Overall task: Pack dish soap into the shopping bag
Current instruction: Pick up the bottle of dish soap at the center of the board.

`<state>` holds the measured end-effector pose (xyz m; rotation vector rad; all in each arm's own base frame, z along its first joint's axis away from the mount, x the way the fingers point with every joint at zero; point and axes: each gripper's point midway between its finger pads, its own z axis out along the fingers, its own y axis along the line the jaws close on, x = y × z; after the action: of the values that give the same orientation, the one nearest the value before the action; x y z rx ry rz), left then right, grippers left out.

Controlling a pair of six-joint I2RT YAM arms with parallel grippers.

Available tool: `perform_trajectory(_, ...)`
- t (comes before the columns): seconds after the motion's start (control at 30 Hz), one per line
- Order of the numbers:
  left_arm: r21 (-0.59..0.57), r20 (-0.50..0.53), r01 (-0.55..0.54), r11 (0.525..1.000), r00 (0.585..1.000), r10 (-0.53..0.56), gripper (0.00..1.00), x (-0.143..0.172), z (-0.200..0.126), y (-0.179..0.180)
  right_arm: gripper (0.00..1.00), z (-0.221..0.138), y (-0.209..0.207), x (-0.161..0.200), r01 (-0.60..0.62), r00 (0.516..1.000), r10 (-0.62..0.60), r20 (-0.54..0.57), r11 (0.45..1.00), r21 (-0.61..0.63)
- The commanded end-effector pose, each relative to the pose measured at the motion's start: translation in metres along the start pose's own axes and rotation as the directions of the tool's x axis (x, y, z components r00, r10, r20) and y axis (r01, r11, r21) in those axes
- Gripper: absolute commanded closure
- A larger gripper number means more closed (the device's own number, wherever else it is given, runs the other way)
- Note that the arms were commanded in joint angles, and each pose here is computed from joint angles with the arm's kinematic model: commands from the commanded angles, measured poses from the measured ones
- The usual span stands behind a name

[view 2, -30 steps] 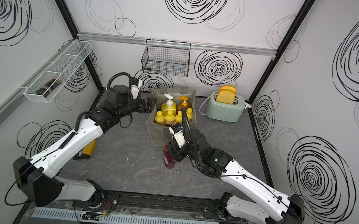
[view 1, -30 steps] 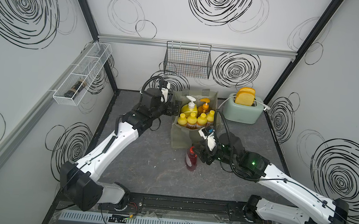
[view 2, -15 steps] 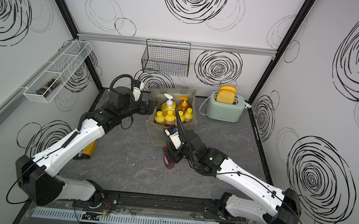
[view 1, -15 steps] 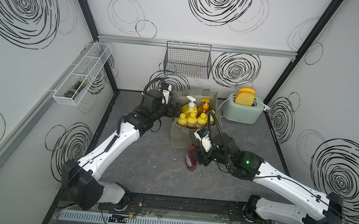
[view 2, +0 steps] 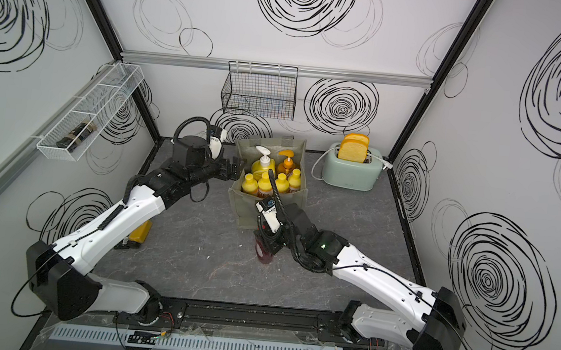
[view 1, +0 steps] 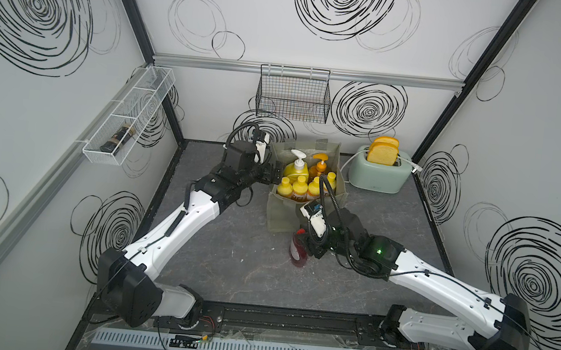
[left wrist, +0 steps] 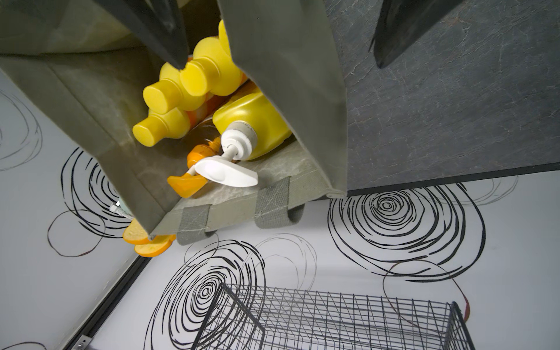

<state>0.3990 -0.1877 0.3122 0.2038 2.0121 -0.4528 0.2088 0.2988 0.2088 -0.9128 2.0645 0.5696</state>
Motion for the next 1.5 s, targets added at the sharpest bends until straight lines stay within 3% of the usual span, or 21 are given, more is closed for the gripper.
perform_trajectory(0.0,0.008,0.036,-0.02,1.0,0.999,0.02,0.03,-0.01,0.0,-0.004,0.37,0.004,0.004,-0.002,0.007,1.0,-0.006,0.016,1.0,-0.015)
perform_trajectory(0.63,0.005,0.029,-0.028,1.0,0.999,0.028,0.04,-0.008,0.0,-0.004,0.43,0.019,0.003,0.01,0.003,1.0,-0.003,-0.016,1.0,-0.01)
perform_trajectory(1.27,-0.018,-0.001,-0.01,1.0,1.0,0.01,0.12,0.0,-0.005,-0.003,0.85,-0.002,0.003,0.021,-0.009,1.0,0.009,-0.022,1.0,0.015)
perform_trajectory(1.47,-0.017,-0.035,-0.016,1.0,0.999,0.015,0.13,0.012,-0.002,-0.012,0.89,-0.013,-0.003,0.026,-0.017,1.0,0.017,-0.009,0.999,0.039)
